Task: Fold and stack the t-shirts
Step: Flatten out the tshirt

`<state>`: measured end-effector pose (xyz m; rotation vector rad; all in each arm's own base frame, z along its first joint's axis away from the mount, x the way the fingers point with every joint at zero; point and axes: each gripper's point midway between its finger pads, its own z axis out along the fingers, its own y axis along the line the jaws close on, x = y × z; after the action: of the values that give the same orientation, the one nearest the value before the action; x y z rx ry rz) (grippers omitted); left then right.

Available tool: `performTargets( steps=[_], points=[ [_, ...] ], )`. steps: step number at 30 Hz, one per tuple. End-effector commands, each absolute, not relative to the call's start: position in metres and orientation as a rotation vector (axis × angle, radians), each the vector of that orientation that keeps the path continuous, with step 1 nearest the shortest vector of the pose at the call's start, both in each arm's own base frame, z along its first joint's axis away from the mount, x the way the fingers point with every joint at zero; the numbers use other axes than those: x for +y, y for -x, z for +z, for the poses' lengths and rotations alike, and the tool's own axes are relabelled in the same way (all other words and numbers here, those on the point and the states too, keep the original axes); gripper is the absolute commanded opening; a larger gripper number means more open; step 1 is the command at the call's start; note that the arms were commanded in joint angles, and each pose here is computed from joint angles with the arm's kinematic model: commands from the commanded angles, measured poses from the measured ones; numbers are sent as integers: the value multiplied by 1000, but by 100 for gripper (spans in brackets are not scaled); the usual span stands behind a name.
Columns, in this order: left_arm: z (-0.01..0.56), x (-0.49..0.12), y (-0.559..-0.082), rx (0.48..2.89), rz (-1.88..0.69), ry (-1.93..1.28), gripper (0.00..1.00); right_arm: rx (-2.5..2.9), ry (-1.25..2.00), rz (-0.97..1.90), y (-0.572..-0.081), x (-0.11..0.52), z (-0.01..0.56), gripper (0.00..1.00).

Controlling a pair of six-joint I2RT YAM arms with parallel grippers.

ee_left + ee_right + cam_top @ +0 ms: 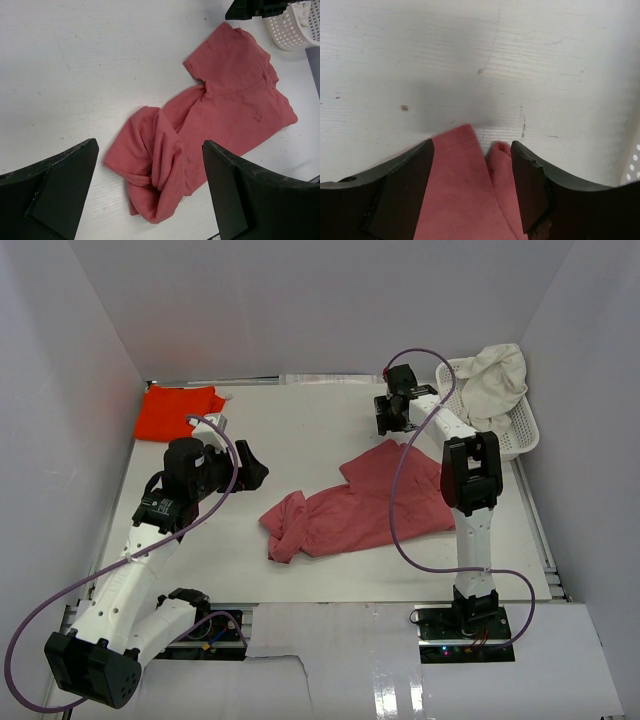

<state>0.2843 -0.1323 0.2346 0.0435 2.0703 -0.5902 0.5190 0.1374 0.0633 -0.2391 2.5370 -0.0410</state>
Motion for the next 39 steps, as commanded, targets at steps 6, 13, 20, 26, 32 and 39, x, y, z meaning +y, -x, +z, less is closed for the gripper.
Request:
performTargets(
  steps=[6, 13, 20, 26, 32, 39],
  points=[
    [249, -135, -286, 2032, -605, -67, 96, 2556, 282, 64, -521, 153, 59, 62],
    [249, -135, -285, 2031, -606, -70, 96, 2597, 275, 43, -515, 148, 45, 62],
    [250, -135, -284, 2026, -606, -68, 96, 2630, 279, 49, -508, 148, 34, 32],
    [252, -134, -284, 2021, -606, -70, 96, 2632, 269, 34, -506, 145, 41, 17],
    [252, -134, -284, 2019, -602, -70, 96, 2636, 284, 66, -500, 148, 47, 8],
    [249, -134, -286, 2032, -601, -67, 96, 2445, 306, 293, -520, 181, 134, 8]
  ],
)
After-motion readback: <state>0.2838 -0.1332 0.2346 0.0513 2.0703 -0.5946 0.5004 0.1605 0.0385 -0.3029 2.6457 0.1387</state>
